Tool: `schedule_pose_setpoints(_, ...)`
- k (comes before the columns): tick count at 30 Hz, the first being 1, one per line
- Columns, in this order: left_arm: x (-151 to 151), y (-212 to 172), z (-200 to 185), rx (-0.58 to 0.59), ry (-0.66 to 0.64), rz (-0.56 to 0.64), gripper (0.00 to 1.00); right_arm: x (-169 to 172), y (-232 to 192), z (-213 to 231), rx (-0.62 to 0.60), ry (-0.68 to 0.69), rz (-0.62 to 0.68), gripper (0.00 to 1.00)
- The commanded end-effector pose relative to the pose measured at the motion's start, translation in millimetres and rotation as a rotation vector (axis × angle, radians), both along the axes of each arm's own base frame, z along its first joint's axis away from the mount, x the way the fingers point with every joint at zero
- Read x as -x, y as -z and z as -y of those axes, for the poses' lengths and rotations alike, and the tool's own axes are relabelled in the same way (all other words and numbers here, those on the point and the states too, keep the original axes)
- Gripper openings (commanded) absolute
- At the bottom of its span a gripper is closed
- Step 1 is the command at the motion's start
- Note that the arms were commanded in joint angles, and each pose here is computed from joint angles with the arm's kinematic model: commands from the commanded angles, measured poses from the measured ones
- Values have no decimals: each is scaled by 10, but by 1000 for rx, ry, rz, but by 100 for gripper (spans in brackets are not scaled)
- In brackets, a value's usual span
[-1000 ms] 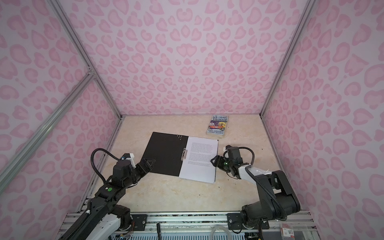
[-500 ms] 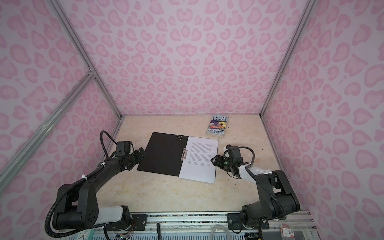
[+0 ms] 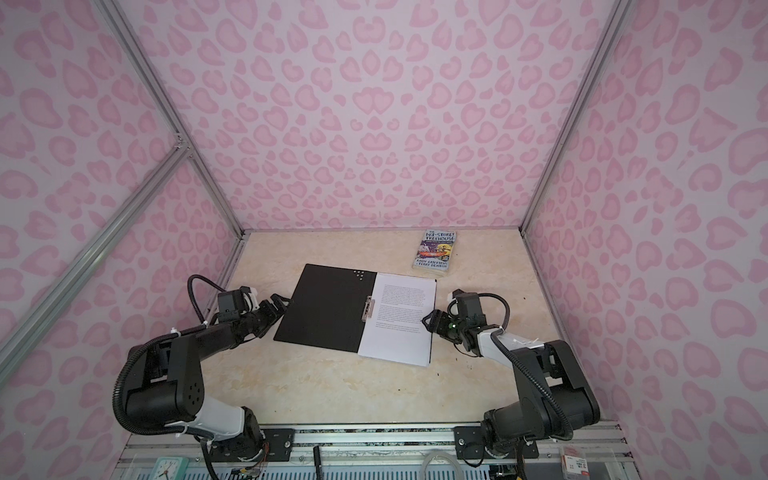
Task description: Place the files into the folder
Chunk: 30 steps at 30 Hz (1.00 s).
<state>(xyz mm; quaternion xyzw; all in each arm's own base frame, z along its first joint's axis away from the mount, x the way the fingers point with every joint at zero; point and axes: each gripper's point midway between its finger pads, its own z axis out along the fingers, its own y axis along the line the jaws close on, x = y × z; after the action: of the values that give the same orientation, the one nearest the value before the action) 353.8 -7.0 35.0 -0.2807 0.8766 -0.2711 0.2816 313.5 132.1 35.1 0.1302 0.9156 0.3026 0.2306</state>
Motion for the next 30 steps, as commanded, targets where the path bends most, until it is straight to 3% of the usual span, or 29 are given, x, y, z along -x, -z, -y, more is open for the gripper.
schedule_pose_setpoints(1,473,319,125,61,-4,-211,100,55,96,21,21,-5,-38,72)
schedule_pose_setpoints(8,632,239,235,27,26,-232,100,43,116,3,16,-11,-48,72)
schedule_pose_setpoints(17,670,225,611,100,149,-237,100,48,103,34,31,-5,-44,72)
schedule_pose_setpoints(30,645,-355,1330,271,378,-46,99,50,106,51,41,-5,-44,72)
